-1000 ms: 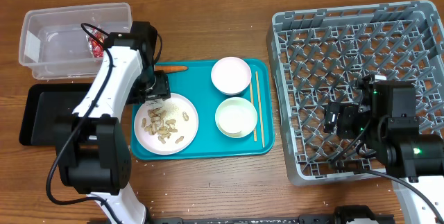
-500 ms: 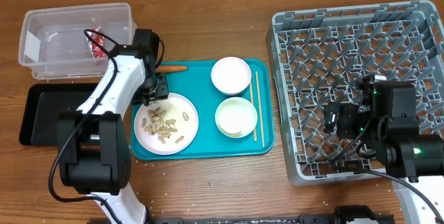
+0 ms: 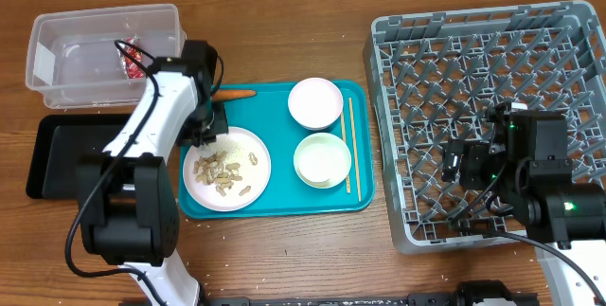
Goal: Sort waste into correct bins and load items into the dishwasher
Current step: 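Return the left gripper to the plate and grasp the white tissue, then move the tissue left and release it into the clear bin, then reach the left gripper to the stacked white bowls and grasp the top bowl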
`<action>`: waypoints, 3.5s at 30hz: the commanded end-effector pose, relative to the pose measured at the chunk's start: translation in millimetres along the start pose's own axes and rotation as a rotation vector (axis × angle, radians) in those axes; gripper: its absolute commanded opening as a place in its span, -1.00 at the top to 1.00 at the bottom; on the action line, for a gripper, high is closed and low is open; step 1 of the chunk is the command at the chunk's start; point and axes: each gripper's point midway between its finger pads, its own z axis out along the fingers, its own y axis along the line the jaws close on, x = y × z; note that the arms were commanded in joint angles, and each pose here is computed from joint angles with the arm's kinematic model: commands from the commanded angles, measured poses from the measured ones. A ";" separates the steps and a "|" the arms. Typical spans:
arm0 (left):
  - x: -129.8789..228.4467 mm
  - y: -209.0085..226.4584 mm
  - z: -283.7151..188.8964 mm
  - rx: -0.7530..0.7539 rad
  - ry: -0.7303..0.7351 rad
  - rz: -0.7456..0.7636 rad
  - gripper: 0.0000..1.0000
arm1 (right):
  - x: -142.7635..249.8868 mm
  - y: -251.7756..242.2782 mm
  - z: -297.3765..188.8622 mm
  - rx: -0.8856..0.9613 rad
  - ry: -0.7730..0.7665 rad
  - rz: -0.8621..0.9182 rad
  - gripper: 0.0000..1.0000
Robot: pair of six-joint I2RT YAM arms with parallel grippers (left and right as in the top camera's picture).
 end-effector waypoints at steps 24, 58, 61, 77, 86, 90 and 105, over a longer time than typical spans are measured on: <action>-157.0 97.4 -78.5 0.013 -0.467 -0.339 0.12 | -11.2 -0.9 -9.1 0.003 -0.041 0.010 -1.00; 57.1 -115.8 -132.7 0.318 0.022 0.331 -0.39 | -10.8 -0.9 -9.1 0.003 -0.039 0.010 -1.00; 69.7 -131.9 -134.6 0.310 0.025 0.349 -0.38 | -10.8 -0.9 -9.1 0.003 -0.039 0.010 -1.00; 95.3 -190.6 -95.6 0.200 0.045 0.477 -0.40 | -8.2 -1.2 -9.0 0.005 -0.029 0.010 -1.00; 101.6 -194.7 -52.1 0.118 0.163 0.482 -0.22 | -8.1 -1.3 -9.0 0.005 -0.028 0.010 -1.00; 101.6 -195.4 -46.4 0.110 0.175 0.483 0.34 | -8.1 -1.3 -9.0 0.005 -0.028 0.010 -1.00; 91.3 -187.2 -50.7 0.097 0.157 0.466 0.92 | -7.2 -1.5 -9.0 0.006 -0.025 0.010 -1.00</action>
